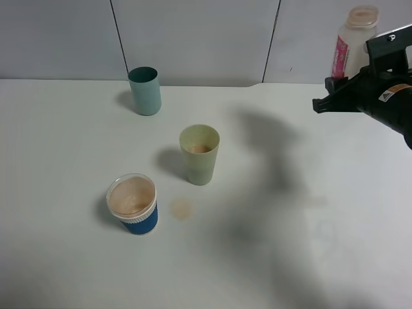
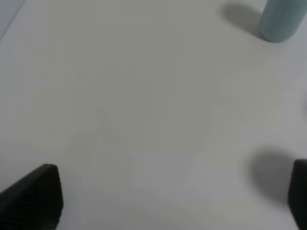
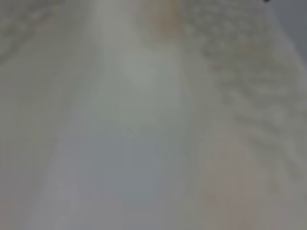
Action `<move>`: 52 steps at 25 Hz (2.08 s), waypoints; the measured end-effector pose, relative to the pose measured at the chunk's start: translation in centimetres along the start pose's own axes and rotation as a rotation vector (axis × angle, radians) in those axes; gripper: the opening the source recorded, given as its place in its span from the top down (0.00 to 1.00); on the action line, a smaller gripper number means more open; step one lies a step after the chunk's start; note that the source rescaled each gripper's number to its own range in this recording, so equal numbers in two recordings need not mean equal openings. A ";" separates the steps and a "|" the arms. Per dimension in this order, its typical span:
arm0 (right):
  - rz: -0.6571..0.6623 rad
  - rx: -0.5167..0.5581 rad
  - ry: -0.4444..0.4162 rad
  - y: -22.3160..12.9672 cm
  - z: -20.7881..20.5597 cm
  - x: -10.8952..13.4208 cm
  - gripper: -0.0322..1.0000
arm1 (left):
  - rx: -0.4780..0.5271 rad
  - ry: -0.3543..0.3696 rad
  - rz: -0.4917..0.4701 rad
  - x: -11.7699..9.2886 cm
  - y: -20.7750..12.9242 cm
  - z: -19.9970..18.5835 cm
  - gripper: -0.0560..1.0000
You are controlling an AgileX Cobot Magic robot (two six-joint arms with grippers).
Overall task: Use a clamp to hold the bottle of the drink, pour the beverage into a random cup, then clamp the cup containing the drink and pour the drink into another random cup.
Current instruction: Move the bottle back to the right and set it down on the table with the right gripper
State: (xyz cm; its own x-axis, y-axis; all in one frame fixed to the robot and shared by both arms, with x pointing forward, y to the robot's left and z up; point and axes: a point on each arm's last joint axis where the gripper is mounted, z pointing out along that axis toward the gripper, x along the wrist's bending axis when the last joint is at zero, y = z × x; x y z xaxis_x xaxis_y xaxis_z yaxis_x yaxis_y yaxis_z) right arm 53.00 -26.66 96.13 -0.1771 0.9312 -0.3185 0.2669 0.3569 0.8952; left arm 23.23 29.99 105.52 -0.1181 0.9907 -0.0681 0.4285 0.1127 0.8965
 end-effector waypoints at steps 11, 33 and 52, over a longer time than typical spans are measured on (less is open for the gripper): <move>0.084 -0.153 -0.077 -2.1 1.8 0.5 0.97 | 0.000 0.000 0.000 0.0 0.0 0.0 0.04; 0.254 -0.044 -0.056 -9.2 4.7 2.9 0.97 | 0.000 0.000 0.000 0.0 0.0 0.0 0.04; 0.226 -0.059 -0.060 -10.3 8.7 3.5 0.97 | 0.000 0.000 0.000 0.0 0.0 0.0 0.04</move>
State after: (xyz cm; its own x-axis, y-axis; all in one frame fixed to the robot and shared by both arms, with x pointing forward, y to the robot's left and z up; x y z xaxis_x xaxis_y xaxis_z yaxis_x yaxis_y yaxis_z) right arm 57.88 -26.48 83.09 -0.0616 0.9903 -0.1242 0.2368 0.1354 0.9621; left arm 23.23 29.99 105.52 -0.1181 0.9907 -0.0681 0.4285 0.1127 0.8965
